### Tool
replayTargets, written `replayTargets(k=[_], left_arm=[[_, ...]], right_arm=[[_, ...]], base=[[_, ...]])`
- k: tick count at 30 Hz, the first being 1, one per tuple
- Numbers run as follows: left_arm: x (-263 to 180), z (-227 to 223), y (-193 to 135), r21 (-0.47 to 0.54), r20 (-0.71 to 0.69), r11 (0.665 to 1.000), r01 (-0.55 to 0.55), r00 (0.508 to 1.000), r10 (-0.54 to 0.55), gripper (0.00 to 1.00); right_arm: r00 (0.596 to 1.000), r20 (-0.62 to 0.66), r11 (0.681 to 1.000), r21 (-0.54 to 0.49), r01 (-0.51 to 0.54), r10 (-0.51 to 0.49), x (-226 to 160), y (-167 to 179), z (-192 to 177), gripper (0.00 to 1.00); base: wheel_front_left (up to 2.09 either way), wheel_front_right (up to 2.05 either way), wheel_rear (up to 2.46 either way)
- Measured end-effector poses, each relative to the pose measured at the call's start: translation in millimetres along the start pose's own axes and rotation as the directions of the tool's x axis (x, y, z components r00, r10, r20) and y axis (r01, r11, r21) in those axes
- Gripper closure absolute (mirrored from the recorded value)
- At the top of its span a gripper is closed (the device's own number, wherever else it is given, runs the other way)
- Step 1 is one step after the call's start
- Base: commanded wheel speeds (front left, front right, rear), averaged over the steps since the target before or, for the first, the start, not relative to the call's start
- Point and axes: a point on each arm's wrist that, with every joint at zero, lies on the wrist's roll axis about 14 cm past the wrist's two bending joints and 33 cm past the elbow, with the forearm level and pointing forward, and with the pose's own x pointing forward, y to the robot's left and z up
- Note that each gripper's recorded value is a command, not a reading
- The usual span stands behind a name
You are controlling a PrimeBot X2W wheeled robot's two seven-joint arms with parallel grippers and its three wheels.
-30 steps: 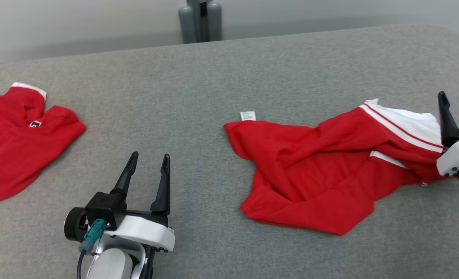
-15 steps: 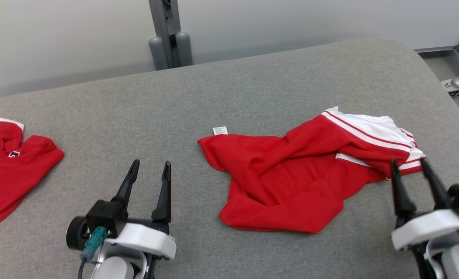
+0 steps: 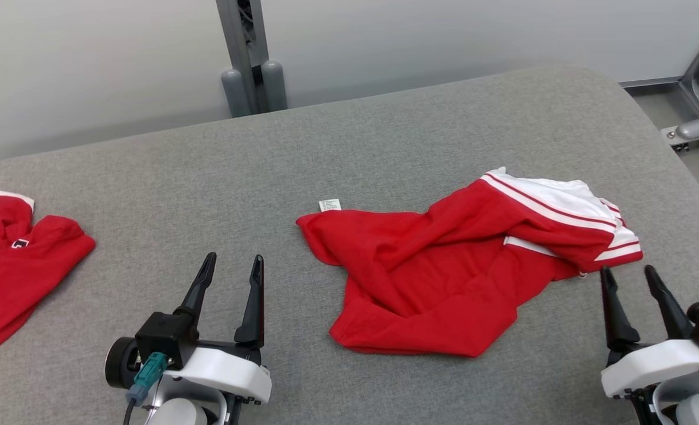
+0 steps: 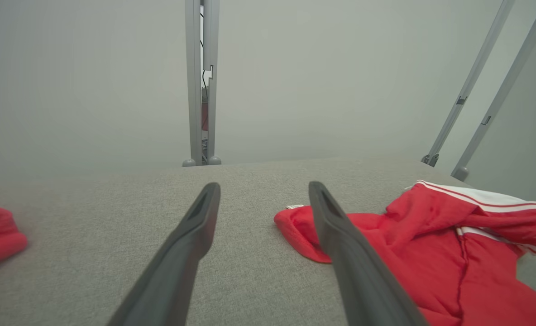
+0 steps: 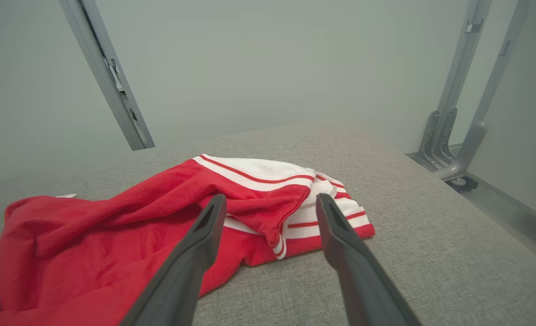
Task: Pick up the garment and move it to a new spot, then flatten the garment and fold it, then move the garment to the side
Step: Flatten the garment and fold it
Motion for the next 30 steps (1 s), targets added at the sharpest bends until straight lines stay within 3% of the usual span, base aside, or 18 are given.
replayTargets(k=[11,20,21,22,30], left_arm=[[-6,-12,19,0.012,-0.034,0.999,-0.048,0.998,0.048,0.0],[-9,-19,39,0.03,-0.054,0.995,-0.093,0.994,0.094,0.0],[-10,-19,41,0.03,-0.055,0.995,-0.098,0.993,0.1,0.0],[-11,-20,43,0.031,-0.056,0.994,-0.103,0.993,0.105,0.0],[-15,-17,52,0.029,-0.052,0.991,-0.134,0.989,0.135,0.0]], right_arm=[[0.994,-0.066,0.989,0.12,0.089,-0.082,26,-16,-20,0.0],[0.99,-0.127,0.991,0.11,0.075,-0.061,58,-13,-34,0.02],[0.989,-0.134,0.99,0.118,0.076,-0.06,61,-12,-36,0.8],[0.989,-0.137,0.99,0.12,0.073,-0.056,64,-10,-37,1.0],[0.997,-0.066,0.999,0.043,-0.028,0.03,106,4,-2,1.0]], base=[[0.0,0.0,0.0],[0.0,0.0,0.0],[0.0,0.0,0.0],[0.0,0.0,0.0],[0.0,0.0,0.0]])
